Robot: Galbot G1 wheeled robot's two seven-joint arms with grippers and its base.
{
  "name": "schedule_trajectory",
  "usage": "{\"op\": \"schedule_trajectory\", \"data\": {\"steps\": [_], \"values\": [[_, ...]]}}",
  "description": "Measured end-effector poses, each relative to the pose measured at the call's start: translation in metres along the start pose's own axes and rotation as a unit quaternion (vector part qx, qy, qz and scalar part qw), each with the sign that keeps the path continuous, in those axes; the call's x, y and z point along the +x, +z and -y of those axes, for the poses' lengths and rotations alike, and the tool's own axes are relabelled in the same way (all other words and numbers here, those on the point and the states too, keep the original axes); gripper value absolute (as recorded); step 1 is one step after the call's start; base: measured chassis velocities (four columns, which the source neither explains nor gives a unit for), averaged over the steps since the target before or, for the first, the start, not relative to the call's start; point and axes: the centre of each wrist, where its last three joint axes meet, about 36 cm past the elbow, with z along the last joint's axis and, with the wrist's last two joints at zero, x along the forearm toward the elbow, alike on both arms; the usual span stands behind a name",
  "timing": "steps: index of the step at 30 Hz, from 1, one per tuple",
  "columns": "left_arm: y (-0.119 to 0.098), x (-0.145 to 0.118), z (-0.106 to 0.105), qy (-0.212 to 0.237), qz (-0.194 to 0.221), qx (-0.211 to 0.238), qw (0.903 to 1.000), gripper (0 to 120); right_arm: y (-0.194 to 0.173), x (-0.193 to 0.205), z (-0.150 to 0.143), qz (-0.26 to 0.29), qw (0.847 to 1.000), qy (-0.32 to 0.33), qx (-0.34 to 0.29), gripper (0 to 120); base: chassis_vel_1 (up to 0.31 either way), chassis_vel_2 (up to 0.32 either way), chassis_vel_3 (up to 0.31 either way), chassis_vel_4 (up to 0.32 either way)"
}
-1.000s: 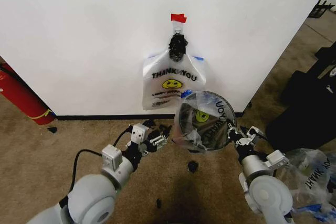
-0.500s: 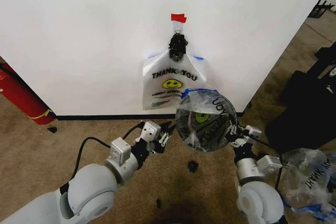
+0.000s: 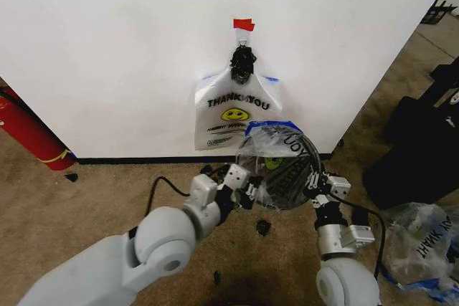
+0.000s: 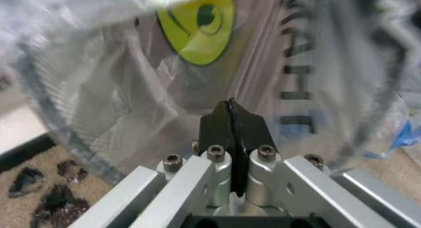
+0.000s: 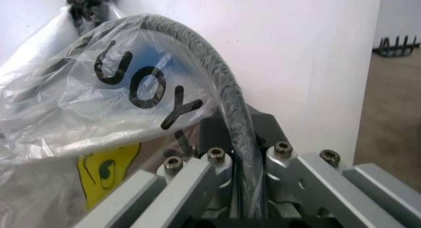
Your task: Pick up the garbage bag from the wall and place it over the trash bin.
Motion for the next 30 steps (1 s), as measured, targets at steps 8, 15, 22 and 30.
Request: {"op": "schedule_trajectory", "data": {"steps": [8, 15, 22, 30], "values": [[-0.001, -0.038, 0.004, -0.051, 0.014, -0.007, 0.9986, 0, -0.003, 0.008, -0.002, 0.002, 1.0, -0.012, 0.003, 1, 0.0, 0.0, 0.0, 0.0], [-0.002, -0.058, 0.009, -0.064, 0.014, -0.017, 0.9977, 0, -0.006, 0.01, -0.003, 0.007, 1.0, -0.018, 0.007, 1, 0.0, 0.0, 0.0, 0.0], [-0.008, -0.081, 0.024, -0.054, 0.016, -0.022, 0.9982, 0, -0.006, 0.017, -0.006, 0.007, 0.999, -0.029, 0.018, 1, 0.0, 0.0, 0.0, 0.0], [-0.01, -0.099, 0.033, -0.045, -0.004, -0.008, 0.9989, 0, -0.008, 0.017, -0.006, 0.011, 0.999, -0.032, 0.025, 1, 0.0, 0.0, 0.0, 0.0]]}}
